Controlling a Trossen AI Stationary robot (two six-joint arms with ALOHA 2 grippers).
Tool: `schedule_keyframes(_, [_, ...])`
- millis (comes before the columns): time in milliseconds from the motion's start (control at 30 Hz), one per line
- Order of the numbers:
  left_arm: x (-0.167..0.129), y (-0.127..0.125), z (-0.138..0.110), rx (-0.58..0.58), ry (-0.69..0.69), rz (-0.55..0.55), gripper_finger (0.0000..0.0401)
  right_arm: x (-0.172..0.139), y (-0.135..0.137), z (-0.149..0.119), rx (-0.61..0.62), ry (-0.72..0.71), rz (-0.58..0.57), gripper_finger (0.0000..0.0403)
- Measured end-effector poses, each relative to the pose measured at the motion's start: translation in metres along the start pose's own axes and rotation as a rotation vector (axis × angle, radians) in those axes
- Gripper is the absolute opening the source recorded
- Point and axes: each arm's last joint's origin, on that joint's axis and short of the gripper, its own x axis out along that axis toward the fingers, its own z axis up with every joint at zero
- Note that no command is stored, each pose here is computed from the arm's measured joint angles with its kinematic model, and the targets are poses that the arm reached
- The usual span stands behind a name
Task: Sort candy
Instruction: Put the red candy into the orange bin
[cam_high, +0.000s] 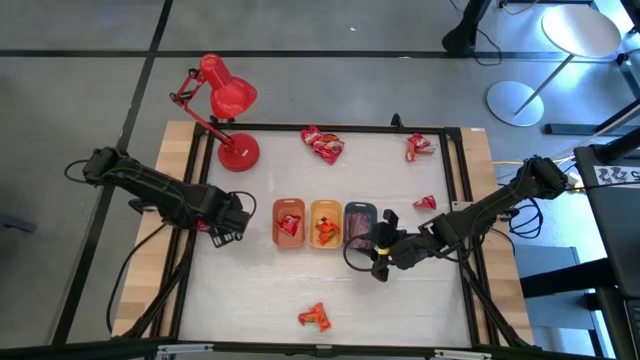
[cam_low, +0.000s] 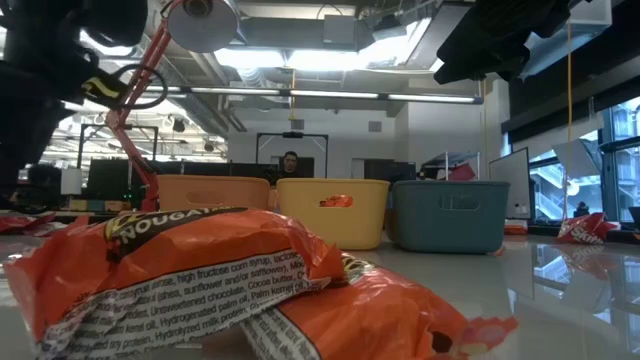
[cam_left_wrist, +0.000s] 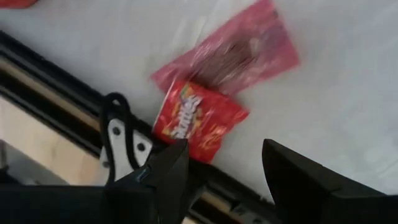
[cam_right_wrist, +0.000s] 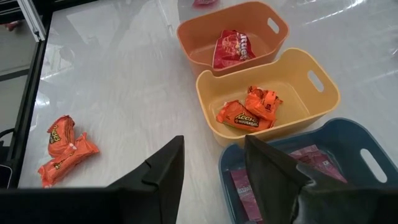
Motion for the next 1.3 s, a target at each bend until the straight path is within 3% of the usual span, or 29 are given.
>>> schedule_keyframes(700, [0.0000, 0.0015, -0.0016, 0.104, 0.017, 0.015, 0.0193, 0.0000, 0.0000, 0.0000, 0.000, 0.000, 0.000, 0.0166])
schedule_keyframes(1300, [-0.0001, 0.0011, -0.0021, -0.027, 0.033, -0.001, 0.0193, 0.0000, 0.0000, 0.0000, 0.003, 0.000, 0.000, 0.0166])
